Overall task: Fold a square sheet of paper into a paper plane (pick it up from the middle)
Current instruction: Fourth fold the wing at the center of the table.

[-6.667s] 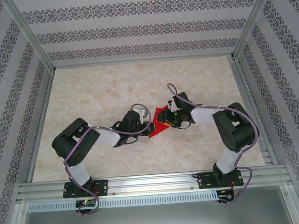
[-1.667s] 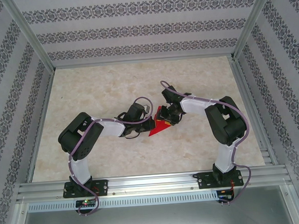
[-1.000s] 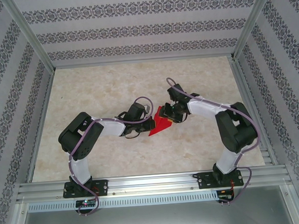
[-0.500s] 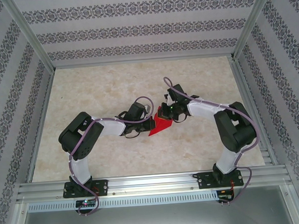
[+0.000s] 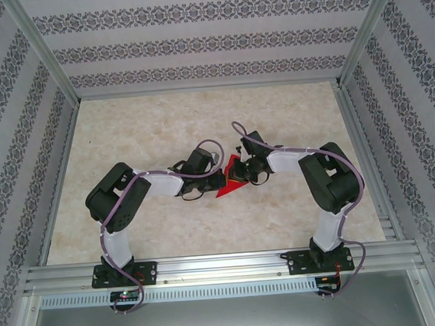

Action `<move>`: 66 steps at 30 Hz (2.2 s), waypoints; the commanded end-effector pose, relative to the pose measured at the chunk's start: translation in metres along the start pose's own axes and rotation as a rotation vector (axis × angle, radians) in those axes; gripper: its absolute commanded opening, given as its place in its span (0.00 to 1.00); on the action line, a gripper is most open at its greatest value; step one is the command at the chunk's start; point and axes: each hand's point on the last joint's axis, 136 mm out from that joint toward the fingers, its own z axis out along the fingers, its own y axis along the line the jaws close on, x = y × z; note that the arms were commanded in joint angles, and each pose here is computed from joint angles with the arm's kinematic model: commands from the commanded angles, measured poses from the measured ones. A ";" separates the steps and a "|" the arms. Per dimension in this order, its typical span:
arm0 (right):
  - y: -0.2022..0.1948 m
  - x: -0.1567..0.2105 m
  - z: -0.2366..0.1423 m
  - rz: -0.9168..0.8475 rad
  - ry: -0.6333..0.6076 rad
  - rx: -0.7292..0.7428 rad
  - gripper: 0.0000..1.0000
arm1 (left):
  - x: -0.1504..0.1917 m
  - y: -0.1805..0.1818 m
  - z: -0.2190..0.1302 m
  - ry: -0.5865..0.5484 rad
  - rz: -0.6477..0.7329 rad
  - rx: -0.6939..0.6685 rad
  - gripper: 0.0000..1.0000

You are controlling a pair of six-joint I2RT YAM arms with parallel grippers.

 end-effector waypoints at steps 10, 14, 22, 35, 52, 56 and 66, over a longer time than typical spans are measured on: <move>-0.042 -0.057 -0.016 -0.009 -0.163 0.039 0.03 | 0.054 0.073 0.004 0.176 -0.099 -0.255 0.00; -0.029 -0.068 -0.030 -0.029 -0.193 0.014 0.03 | 0.054 0.072 0.005 0.177 -0.098 -0.253 0.00; 0.007 -0.044 -0.041 -0.070 -0.195 -0.065 0.04 | 0.050 0.068 0.006 0.175 -0.086 -0.245 0.00; -0.004 -0.027 0.002 -0.031 -0.085 -0.031 0.04 | 0.051 0.069 0.007 0.186 -0.089 -0.252 0.00; -0.098 -0.113 -0.042 0.179 -0.260 0.083 0.03 | 0.062 0.075 0.005 0.213 -0.109 -0.264 0.00; -0.083 -0.128 -0.059 0.147 -0.295 0.064 0.03 | 0.062 0.074 0.006 0.215 -0.106 -0.261 0.00; -0.019 -0.079 -0.070 0.075 -0.263 -0.061 0.05 | 0.058 0.070 0.009 0.211 -0.099 -0.250 0.00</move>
